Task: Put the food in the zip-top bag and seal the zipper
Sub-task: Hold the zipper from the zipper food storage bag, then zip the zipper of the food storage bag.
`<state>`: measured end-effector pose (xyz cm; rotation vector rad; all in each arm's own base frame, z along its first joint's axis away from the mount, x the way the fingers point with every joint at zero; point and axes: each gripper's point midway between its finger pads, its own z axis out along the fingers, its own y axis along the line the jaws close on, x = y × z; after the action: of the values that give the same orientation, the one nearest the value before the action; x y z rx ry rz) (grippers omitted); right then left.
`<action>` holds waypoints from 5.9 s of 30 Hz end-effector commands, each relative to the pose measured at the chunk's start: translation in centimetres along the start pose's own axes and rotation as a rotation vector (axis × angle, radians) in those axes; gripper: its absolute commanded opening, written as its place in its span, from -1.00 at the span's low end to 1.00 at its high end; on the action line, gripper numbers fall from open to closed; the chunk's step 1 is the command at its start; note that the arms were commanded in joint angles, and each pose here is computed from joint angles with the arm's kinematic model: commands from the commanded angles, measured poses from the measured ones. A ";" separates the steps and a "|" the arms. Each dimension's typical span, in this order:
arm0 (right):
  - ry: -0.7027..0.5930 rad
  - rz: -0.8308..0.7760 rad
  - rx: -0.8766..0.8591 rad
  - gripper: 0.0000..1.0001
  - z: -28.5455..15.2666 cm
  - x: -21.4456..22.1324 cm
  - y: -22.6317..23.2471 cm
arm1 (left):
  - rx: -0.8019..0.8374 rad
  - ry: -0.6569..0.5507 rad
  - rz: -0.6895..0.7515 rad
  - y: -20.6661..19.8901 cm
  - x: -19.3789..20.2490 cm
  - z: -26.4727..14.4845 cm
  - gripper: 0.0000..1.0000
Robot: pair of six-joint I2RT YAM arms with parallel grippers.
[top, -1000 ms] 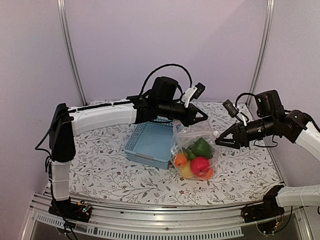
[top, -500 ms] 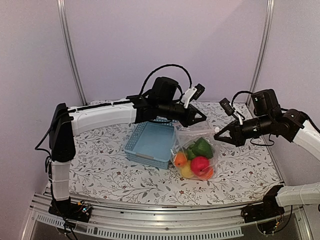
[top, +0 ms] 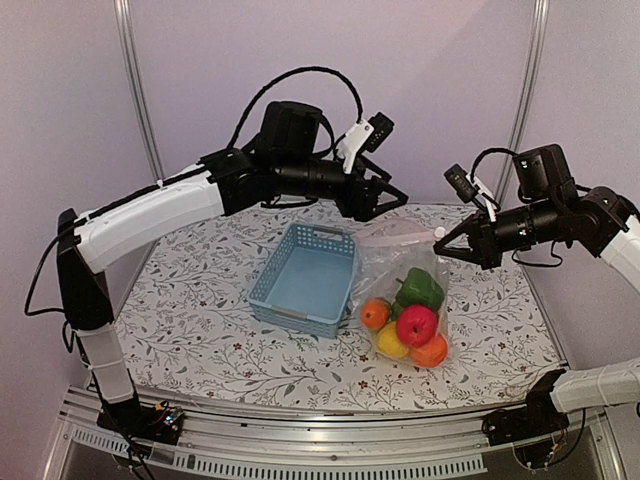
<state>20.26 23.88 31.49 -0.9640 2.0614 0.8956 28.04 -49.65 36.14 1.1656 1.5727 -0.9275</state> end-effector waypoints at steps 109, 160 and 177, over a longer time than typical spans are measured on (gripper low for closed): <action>0.099 -0.180 -0.006 -1.00 4.5 -3.7 0.6 | 0.242 0.088 -0.138 -3.0 5.6 -4.2 -0.98; 0.140 -0.081 0.101 -1.00 5.8 -3.7 -3.9 | -0.072 0.269 -0.339 0.7 21.5 -18.2 -0.99; 0.142 0.159 0.419 -1.00 2.8 -2.2 -14.4 | -0.243 0.046 -0.269 8.2 11.8 -13.7 0.41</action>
<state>31.28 23.40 28.10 -0.8517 2.2833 0.5639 29.23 -31.75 25.10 0.8966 1.9498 -0.9237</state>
